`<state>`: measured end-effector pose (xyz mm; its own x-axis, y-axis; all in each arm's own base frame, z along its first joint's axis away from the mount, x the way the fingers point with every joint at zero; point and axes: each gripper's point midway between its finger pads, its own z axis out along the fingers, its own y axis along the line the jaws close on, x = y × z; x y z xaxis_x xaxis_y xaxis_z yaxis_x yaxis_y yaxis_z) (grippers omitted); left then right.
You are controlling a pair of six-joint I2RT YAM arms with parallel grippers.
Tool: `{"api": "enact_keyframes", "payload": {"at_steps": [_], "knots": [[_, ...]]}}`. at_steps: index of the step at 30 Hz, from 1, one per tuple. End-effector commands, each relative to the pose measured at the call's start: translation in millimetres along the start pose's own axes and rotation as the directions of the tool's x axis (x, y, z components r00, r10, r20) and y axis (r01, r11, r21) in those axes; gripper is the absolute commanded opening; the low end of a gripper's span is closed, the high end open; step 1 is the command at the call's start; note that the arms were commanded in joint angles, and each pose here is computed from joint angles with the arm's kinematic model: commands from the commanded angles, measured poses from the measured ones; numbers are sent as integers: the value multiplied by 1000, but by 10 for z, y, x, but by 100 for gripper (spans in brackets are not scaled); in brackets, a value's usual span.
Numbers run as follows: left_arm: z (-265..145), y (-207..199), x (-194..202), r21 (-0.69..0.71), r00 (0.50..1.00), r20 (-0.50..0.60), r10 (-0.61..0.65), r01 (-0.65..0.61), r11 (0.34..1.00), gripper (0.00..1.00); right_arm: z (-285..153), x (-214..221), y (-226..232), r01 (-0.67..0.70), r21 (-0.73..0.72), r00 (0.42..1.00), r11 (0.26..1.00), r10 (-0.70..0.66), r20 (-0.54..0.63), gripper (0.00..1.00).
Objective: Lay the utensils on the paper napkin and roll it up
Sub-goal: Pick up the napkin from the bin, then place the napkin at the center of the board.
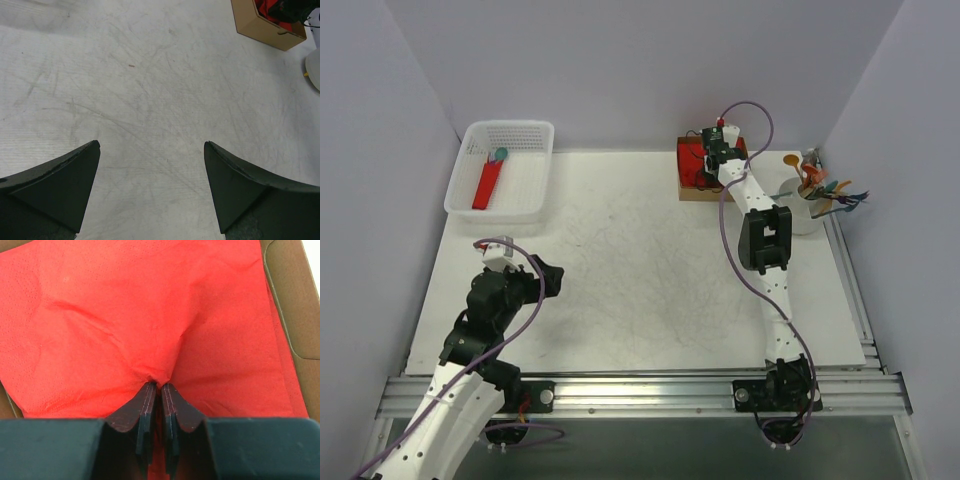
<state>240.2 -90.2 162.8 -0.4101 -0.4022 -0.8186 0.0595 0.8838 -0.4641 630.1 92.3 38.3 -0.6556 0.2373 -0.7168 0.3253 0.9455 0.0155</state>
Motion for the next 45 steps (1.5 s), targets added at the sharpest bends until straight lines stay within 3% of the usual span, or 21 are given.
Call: {"api": "enact_keyframes", "payload": {"at_steps": [1,5,6,14,29,38,45], "knots": [[8,-67,-136,22,999,50,12,-13,1000,94,-225,-227,-15,-2,-9,1000,1000,2,28,10],[8,-73,-138,23,999,49,12,-14,1000,94,-383,-426,34,-6,-31,997,999,8,72,10],[13,-72,-136,23,999,48,13,-14,1000,94,-417,-450,42,-9,-35,997,999,11,77,0],[10,-69,-132,22,999,47,13,-14,1000,94,-724,-743,85,-21,-69,990,997,30,138,5],[5,-73,-133,24,999,47,13,-14,1000,94,-995,-775,180,-9,-128,991,992,25,129,4],[10,-75,-128,24,999,45,13,-14,1000,94,-1615,-468,403,82,-204,993,975,-62,104,3],[1,-79,-123,27,999,44,14,-15,1000,94,-2050,185,407,139,-246,990,959,-128,58,4]]}}
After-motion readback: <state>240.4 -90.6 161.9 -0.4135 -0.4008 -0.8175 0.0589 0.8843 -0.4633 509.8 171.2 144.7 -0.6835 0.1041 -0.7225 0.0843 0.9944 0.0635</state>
